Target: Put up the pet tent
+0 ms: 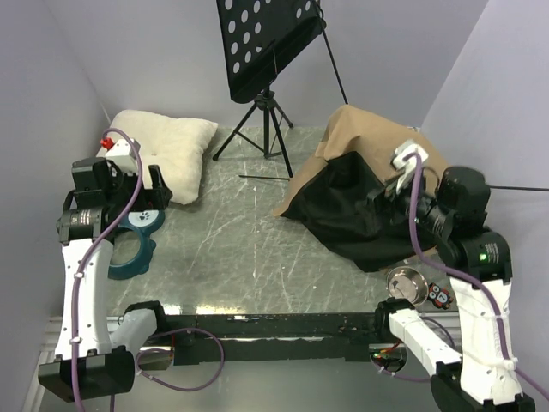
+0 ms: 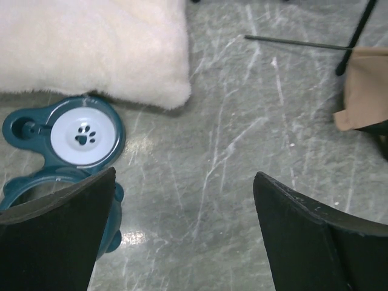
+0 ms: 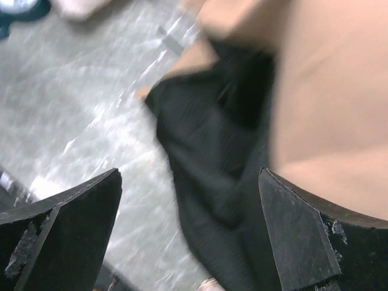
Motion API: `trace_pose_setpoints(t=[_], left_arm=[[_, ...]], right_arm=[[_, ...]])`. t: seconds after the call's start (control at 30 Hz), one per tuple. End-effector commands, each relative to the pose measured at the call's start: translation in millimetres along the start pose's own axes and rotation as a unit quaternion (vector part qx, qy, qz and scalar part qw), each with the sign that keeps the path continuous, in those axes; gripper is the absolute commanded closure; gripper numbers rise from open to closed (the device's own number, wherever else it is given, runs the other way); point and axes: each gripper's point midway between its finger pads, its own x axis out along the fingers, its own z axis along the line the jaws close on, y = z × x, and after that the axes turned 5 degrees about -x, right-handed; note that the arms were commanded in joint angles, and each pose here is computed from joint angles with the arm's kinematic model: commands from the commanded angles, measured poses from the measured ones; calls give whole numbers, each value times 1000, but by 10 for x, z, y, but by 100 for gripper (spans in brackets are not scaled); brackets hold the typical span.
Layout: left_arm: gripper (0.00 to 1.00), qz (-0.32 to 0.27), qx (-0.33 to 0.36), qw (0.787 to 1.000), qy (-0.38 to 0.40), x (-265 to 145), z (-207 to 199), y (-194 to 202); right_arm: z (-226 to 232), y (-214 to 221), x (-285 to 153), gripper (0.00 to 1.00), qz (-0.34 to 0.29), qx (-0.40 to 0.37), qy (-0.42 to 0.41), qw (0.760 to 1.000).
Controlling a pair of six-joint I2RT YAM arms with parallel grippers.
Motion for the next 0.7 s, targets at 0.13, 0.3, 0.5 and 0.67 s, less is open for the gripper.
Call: trace_pose_setpoints(t=[0.13,0.3,0.5,0.67], left_arm=[[0,-84,35,991,96,-313,-489,-757],[0,-126,50,981,136,-571,-723,-1099],[0,-176,80,963,186,-1050,-1042,-1342],[0,-251,209,901,285,-1885,-1582,-1329]], right_arm=[[-800,-1164,232,0,-96,-23,101,990],[-794,-1157,675,0,-59,-13,24,998],[-92,-641,826,0,5,49,-173,984],[455,-339,604,26,26,98,-292,951]])
